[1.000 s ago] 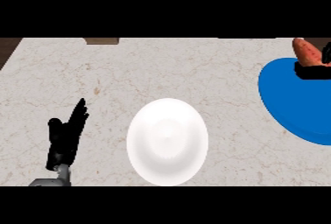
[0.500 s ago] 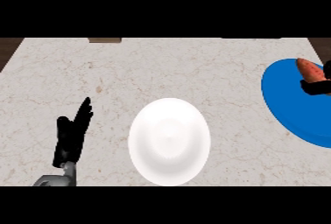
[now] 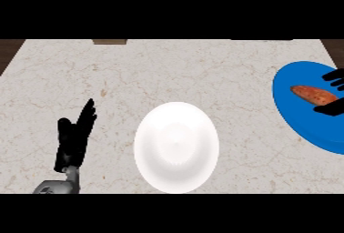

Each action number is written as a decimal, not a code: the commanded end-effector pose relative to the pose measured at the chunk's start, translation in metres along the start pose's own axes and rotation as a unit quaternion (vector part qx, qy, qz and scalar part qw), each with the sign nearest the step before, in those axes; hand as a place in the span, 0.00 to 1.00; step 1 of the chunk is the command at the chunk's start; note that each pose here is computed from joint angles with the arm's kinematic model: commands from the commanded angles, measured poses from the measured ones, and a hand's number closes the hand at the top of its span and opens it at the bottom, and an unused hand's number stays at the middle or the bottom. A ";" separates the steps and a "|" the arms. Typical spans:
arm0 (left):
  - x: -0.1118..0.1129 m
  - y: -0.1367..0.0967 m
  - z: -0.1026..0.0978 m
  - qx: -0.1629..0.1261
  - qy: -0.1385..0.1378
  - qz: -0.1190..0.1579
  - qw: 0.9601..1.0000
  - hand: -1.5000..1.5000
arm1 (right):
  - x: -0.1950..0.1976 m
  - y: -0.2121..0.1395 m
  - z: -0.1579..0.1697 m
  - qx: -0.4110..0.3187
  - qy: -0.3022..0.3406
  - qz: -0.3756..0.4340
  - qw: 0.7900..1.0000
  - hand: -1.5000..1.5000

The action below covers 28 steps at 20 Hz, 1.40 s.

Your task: Pick the sweet potato from the plate and place it in the plate

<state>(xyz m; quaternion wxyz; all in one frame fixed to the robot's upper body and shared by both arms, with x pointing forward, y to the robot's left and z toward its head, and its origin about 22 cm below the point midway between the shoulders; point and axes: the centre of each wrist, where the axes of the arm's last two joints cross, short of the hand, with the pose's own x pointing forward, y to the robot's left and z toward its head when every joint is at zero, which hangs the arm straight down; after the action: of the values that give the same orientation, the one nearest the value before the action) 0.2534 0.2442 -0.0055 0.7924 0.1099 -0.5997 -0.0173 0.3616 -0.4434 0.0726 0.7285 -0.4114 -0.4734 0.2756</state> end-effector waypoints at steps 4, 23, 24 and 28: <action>-0.008 0.007 0.000 0.012 0.003 -0.004 1.000 0.50 | -0.008 -0.023 0.003 -0.083 -0.124 -0.197 0.969 0.00; 0.006 0.013 0.008 0.000 0.002 0.003 1.000 0.50 | -0.078 -0.021 0.026 -0.080 -0.182 -0.368 0.908 0.00; -0.002 0.003 0.001 -0.002 -0.003 0.007 1.000 0.50 | -0.084 -0.026 0.027 -0.073 -0.177 -0.371 0.909 0.00; -0.003 0.006 -0.002 0.002 0.001 -0.004 1.000 0.50 | -0.074 -0.008 0.020 -0.086 -0.165 -0.356 0.916 0.00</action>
<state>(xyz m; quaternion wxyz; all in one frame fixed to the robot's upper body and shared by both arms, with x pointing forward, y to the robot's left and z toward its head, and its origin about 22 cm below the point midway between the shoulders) 0.2498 0.2505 -0.0056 0.7921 0.1123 -0.5997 -0.0169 0.3054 -0.5067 0.0524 0.6515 -0.2132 -0.7278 0.0195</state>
